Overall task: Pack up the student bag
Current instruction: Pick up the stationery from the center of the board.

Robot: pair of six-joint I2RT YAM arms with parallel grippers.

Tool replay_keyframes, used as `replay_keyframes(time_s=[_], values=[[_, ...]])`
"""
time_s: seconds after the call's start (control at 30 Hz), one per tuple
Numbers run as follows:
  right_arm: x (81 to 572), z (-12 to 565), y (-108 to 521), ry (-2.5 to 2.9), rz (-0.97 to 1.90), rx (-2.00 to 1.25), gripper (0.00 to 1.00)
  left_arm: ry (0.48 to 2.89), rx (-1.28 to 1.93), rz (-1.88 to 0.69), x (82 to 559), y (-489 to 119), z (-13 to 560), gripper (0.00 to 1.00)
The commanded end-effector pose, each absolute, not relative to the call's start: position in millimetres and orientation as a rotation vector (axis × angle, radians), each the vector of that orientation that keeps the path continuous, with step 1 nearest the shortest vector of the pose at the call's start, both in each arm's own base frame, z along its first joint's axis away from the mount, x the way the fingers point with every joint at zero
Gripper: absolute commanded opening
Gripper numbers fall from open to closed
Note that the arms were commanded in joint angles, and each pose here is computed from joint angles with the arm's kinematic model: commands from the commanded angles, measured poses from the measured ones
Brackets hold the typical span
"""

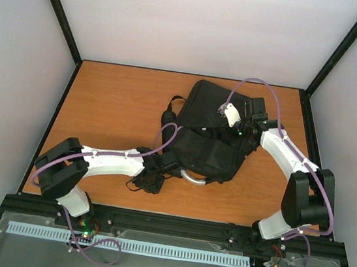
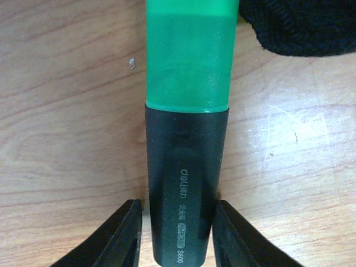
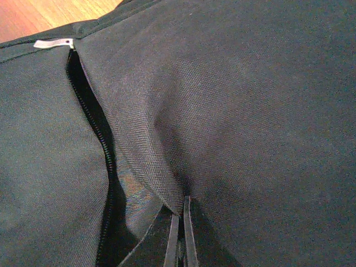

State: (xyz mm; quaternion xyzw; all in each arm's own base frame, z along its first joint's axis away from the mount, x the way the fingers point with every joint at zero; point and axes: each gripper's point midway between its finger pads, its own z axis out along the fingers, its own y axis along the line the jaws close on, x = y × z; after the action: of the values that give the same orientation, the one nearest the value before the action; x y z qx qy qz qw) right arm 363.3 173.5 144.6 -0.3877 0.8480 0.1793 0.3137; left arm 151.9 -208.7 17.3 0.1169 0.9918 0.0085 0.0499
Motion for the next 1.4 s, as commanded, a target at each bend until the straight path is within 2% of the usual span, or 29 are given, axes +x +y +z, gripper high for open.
replay_keyframes(time_s=[0.0, 0.27, 0.33, 0.43, 0.57, 0.73, 0.83, 1.13, 1.37], values=[[366.7, 160.8, 183.4, 2.177, 0.521, -1.039, 0.03, 3.027, 0.372, 0.001, 147.0, -213.3, 15.0, 0.33], [366.9, 160.1, 183.4, 2.178, 0.523, -1.039, 0.03, 3.017, 0.382, 0.020, 147.3, -209.0, 20.4, 0.23], [366.6, 159.5, 183.7, 2.179, 0.525, -1.039, 0.03, 3.022, 0.381, 0.028, 146.7, -207.9, 18.5, 0.23], [366.7, 160.2, 183.8, 2.177, 0.524, -1.040, 0.03, 3.037, 0.376, 0.057, 145.5, -205.9, 12.9, 0.29], [366.4, 160.6, 183.9, 2.177, 0.524, -1.040, 0.03, 3.046, 0.359, 0.113, 145.5, -200.6, 9.1, 0.29], [366.6, 161.5, 184.0, 2.174, 0.523, -1.040, 0.03, 3.032, 0.359, 0.115, 147.0, -199.4, 19.9, 0.19], [366.4, 161.9, 183.9, 2.173, 0.523, -1.040, 0.03, 2.995, 0.353, 0.097, 152.1, -199.7, 40.0, 0.18], [366.1, 164.4, 184.9, 2.166, 0.529, -1.036, 0.03, 2.835, 0.475, -0.273, 169.8, -251.8, 127.1, 0.18], [364.8, 170.4, 185.2, 2.149, 0.534, -1.026, 0.03, 2.729, 0.680, -0.382, 201.3, -313.6, 151.1, 0.17]])
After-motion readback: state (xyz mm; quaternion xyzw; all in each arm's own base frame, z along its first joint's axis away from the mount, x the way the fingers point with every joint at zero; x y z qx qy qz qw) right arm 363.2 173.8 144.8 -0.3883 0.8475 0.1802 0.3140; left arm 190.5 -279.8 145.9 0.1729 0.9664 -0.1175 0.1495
